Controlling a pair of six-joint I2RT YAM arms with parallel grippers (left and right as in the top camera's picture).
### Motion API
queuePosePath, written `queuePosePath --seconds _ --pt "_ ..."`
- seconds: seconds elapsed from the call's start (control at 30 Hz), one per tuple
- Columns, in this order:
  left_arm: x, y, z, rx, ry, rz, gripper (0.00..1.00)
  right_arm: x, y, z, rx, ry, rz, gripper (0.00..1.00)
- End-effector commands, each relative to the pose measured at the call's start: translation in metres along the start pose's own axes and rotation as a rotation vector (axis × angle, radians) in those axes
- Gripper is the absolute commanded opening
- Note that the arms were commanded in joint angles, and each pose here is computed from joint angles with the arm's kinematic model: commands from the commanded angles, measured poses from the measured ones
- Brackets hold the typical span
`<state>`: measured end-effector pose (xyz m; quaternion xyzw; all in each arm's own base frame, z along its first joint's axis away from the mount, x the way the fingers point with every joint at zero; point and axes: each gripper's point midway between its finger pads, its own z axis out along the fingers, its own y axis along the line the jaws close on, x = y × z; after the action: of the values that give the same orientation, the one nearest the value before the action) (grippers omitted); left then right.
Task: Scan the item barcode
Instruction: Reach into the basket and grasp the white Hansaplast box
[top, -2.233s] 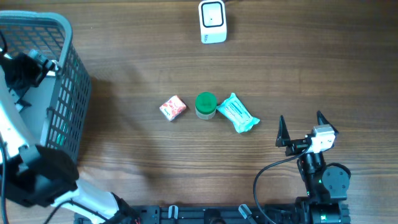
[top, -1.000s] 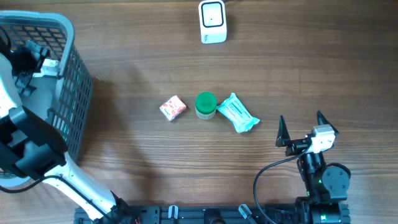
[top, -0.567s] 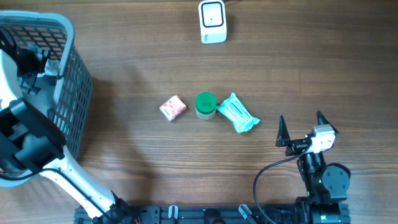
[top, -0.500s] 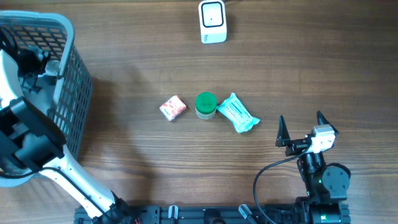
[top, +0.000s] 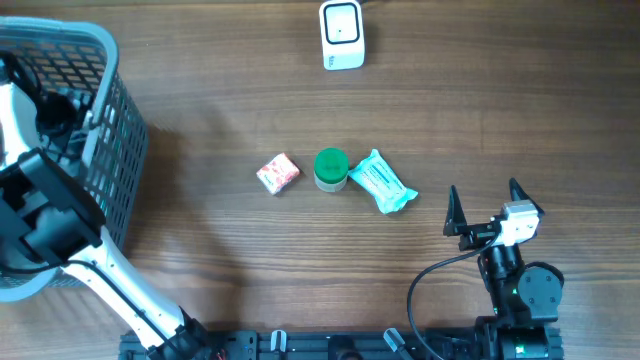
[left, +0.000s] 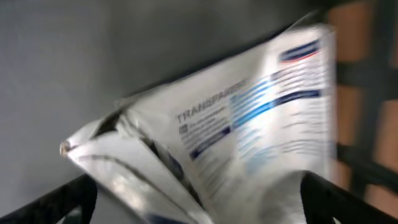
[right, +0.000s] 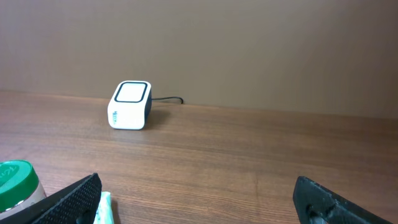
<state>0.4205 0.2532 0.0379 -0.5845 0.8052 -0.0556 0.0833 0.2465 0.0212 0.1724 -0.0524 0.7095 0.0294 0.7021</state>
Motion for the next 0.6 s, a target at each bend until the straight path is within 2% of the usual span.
queuePosePath --seconds 0.0,0.2,0.23,0.33,0.47,0.57 --pt "0.011 0.011 0.02 -0.042 0.063 -0.014 1.0 -0.002 0.004 0.0 -0.019 -0.008 -0.02 1.0" --pt "0.008 0.034 0.018 -0.161 0.027 -0.063 1.0 -0.002 0.004 0.0 -0.019 -0.009 -0.019 1.0" --pt "0.008 0.049 0.015 -0.227 0.017 -0.089 0.95 -0.002 0.004 0.0 -0.019 -0.009 -0.02 1.0" --pt "0.01 0.058 0.013 -0.253 0.035 -0.101 0.77 -0.002 0.004 0.0 -0.019 -0.008 -0.019 1.0" --pt "0.013 0.089 0.005 -0.322 0.084 -0.147 0.75 -0.002 0.004 0.0 -0.019 -0.008 -0.02 1.0" --pt "0.016 0.12 -0.01 -0.374 0.139 -0.226 0.8 -0.002 0.004 0.0 -0.019 -0.008 -0.019 1.0"
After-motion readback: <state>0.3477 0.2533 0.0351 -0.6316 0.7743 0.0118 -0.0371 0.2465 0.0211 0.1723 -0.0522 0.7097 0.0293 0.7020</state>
